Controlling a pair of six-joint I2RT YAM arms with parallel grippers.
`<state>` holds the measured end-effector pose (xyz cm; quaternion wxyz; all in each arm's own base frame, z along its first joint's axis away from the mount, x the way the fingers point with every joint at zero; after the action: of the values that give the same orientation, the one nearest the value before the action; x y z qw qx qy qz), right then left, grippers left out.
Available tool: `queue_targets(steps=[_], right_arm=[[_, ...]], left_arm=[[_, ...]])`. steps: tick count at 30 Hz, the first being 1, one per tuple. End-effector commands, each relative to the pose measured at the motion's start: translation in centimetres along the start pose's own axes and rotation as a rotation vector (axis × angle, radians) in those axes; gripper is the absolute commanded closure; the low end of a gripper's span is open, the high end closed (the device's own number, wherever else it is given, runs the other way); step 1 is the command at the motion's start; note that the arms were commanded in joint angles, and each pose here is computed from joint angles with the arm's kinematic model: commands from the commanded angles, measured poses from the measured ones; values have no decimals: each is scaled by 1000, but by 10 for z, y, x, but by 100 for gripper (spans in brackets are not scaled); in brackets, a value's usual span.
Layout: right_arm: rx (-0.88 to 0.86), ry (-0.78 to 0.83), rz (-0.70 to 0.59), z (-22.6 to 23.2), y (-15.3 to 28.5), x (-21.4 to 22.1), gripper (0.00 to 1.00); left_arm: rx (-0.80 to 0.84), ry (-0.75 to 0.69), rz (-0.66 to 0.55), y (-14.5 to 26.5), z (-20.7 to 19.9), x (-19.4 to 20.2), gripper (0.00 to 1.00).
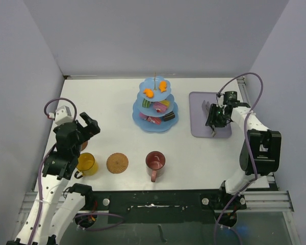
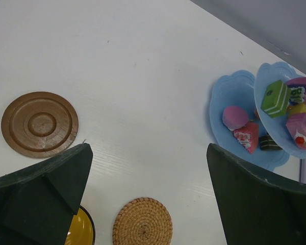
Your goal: Serve the afternoon tea
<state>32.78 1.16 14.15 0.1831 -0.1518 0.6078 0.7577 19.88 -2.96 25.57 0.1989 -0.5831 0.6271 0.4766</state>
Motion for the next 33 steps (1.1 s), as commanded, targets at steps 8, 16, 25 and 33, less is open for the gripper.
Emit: queue_targets(steps=[8, 16, 25, 33], right_arm=[[34, 2, 153, -10, -19, 4, 59], [156, 2, 214, -20, -24, 9, 54], [151, -18, 157, -17, -5, -3, 35], [119, -42, 8, 0, 45, -29, 31]], left_arm=[[21, 32, -40, 13, -4, -13, 5], [14, 31, -37, 16, -2, -14, 5], [28, 25, 11, 17, -7, -13, 4], [65, 48, 77, 30, -18, -20, 5]])
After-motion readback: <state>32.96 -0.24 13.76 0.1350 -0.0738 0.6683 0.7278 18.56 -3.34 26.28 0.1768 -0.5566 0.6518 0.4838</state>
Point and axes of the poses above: each gripper's point midway between its finger pads, its own y axis back along the fingers, its own z axis along the line the jaws close on, x = y × z, the point moved 7 cm from there along y, back along the fingers, and after that the axes turned 5 degrees about y, right-handed, at the moved point
